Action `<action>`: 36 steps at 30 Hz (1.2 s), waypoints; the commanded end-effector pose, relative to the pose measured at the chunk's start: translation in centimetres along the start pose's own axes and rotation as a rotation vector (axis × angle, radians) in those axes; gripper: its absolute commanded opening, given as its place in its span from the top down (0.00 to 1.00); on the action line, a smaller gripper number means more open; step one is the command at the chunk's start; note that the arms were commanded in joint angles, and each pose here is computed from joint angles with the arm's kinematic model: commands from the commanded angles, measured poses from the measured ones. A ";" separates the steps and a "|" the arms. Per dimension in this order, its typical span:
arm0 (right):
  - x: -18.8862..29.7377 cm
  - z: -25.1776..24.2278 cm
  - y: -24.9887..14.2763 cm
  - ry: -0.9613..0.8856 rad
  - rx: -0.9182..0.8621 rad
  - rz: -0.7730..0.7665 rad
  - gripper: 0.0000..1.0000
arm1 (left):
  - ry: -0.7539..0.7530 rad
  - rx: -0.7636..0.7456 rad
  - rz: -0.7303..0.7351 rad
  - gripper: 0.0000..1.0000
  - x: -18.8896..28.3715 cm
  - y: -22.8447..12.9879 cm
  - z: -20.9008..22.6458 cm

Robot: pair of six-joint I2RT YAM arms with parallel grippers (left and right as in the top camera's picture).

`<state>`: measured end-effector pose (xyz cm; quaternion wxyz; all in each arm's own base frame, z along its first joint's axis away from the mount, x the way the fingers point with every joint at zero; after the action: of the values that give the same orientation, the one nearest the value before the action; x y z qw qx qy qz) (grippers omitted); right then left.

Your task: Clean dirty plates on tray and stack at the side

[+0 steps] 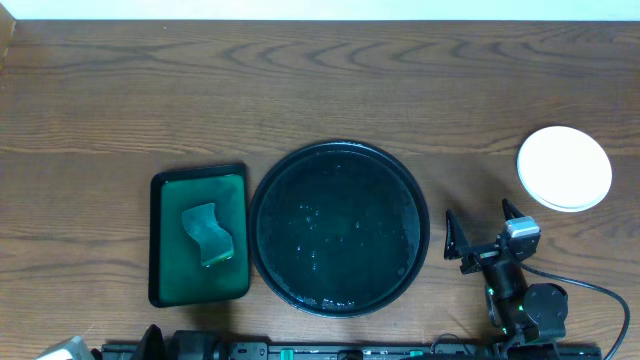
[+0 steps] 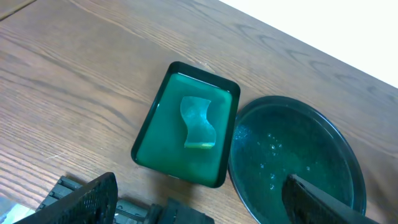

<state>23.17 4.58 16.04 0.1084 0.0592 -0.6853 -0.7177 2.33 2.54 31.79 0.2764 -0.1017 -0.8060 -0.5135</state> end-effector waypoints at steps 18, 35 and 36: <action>0.0 -0.4 0.0 -0.018 -0.013 -0.001 0.01 | 0.013 -0.003 0.031 0.15 0.1 -0.7 0.4; 0.0 -0.4 0.0 -0.018 -0.013 -0.001 0.01 | -0.257 0.127 -0.577 0.15 -3.1 9.9 -5.3; 0.0 -0.4 0.0 -0.018 -0.013 -0.001 0.01 | -0.268 0.134 -0.595 0.15 -3.7 9.8 -5.3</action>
<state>23.18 4.57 16.04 0.1081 0.0589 -0.6854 -0.7177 10.91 2.71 40.54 0.0208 0.0839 -0.8596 -0.5037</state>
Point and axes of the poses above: each gripper's point midway between its finger pads, its own x axis back along the fingers, its own z axis along the line the jaws close on, y = z × x, the point moved 1 cm from there along x, back along the fingers, and after that the axes turned 4 degrees about x, right-handed, at the moved point
